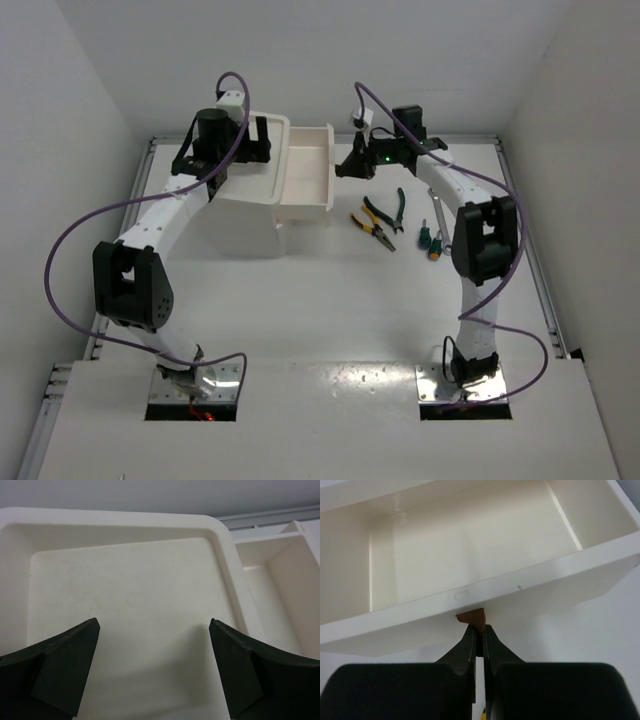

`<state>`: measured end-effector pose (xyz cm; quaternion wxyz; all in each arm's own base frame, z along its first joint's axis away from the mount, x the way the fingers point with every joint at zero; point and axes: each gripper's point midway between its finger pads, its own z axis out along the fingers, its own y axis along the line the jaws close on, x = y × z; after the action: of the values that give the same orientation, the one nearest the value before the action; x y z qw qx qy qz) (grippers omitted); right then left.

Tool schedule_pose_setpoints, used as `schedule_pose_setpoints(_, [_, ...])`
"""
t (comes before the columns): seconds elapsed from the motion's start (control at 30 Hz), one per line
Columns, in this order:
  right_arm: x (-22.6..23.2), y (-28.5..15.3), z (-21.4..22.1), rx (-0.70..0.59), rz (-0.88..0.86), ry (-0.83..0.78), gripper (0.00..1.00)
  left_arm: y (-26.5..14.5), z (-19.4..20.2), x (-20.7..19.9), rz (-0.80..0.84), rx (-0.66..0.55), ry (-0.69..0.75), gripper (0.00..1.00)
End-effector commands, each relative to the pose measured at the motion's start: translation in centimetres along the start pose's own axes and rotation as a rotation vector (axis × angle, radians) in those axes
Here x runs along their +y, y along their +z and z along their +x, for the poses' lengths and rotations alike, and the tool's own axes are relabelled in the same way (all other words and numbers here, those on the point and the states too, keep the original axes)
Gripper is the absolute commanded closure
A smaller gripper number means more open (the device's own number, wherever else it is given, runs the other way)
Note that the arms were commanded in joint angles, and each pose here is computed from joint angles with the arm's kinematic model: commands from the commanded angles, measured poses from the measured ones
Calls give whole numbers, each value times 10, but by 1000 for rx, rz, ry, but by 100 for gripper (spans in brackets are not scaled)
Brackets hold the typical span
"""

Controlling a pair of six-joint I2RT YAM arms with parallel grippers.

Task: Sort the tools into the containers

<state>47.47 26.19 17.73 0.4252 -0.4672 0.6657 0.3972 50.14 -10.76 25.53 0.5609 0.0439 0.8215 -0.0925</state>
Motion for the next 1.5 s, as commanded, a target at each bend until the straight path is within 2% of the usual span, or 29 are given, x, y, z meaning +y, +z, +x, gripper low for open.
schedule_pose_setpoints(0.0, [-8, -31, -25, -32, 66, -107, 100, -13, 136, 16, -74, 463, -64, 0])
schedule_pose_setpoints(0.17, [-4, -39, -18, -24, 73, -97, 100, -13, 137, 14, -65, 464, -66, 0])
schedule_pose_setpoints(0.23, [-2, -39, -14, -13, 67, -89, 65, -12, 132, 14, -64, 455, -66, 0])
schedule_pose_setpoints(0.3, [0, -42, -14, -2, 73, -88, 39, -11, 136, 14, -65, 464, -66, 0])
schedule_pose_setpoints(0.4, [3, -47, -18, 2, 100, -82, 27, -10, 132, 14, -64, 455, -66, 0])
schedule_pose_setpoints(0.57, [-10, -83, -11, 20, 233, -36, 27, -10, 132, 12, -55, 456, -68, 0])
schedule_pose_setpoints(0.7, [-24, -111, 20, 93, 330, 62, 31, -8, 132, 12, -55, 456, -68, 0])
schedule_pose_setpoints(0.8, [-52, -119, 58, 185, 451, 250, 45, -8, 132, 12, -55, 456, -68, 0])
schedule_pose_setpoints(0.83, [-63, -122, 72, 219, 530, 362, 48, -8, 132, 12, -55, 456, -68, 0])
schedule_pose_setpoints(0.93, [-89, -116, 105, 287, 610, 552, 53, -8, 132, 12, -55, 456, -68, 0])
schedule_pose_setpoints(1.1, [-124, -116, 115, 320, 768, 566, 57, -11, 130, 14, -63, 455, -57, 0])
schedule_pose_setpoints(1.13, [-128, -114, 127, 356, 784, 615, 60, -10, 130, 16, -72, 454, -55, 0])
schedule_pose_setpoints(1.47, [-130, -142, 174, 490, 949, 652, 58, -10, 129, 18, -81, 453, -52, 0])
